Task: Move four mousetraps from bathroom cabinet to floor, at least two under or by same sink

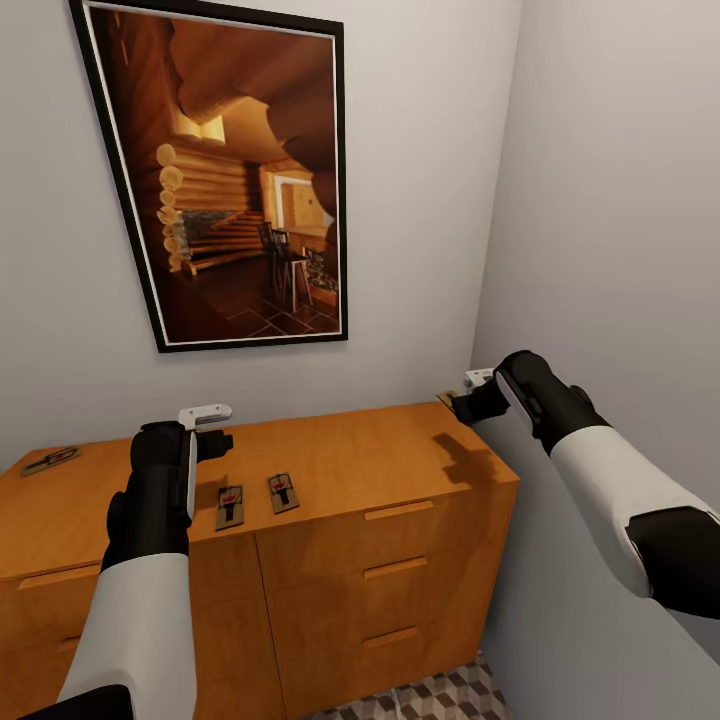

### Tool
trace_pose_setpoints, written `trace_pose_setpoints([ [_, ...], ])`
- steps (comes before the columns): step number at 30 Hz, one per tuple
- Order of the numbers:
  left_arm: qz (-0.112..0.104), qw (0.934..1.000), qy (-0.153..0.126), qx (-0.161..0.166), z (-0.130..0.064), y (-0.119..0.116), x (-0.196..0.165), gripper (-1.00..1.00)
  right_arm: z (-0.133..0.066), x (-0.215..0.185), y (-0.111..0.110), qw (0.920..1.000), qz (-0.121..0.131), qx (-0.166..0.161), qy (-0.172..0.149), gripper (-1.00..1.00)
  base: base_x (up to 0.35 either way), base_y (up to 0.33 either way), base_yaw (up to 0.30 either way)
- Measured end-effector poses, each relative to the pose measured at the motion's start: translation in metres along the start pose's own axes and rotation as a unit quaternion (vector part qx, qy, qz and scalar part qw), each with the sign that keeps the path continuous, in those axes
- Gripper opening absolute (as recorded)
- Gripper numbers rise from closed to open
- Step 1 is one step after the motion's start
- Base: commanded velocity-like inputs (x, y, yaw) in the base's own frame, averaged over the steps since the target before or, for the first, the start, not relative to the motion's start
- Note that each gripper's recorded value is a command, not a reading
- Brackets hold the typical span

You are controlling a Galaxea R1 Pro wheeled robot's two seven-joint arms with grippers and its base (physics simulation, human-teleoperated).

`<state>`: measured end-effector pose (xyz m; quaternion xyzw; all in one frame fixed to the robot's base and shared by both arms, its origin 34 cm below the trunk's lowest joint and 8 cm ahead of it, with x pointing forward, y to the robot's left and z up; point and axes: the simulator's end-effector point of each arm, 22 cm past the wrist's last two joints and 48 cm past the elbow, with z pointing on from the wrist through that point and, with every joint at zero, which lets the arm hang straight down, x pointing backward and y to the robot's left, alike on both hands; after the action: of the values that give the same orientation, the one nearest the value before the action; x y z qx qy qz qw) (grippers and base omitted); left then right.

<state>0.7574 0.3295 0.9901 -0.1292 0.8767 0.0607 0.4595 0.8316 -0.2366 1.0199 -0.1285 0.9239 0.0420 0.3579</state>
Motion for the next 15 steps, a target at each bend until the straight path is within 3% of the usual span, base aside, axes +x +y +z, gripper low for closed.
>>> trace_pose_setpoints([
  [15, 0.000, 1.0000, 0.001, 0.002, 0.0000, -0.0022, 0.0008, 1.00, -0.0010, 0.0023, -0.0102, 0.9999, 0.002, 0.010, 0.002, -1.00, 0.000, 0.000, 0.000],
])
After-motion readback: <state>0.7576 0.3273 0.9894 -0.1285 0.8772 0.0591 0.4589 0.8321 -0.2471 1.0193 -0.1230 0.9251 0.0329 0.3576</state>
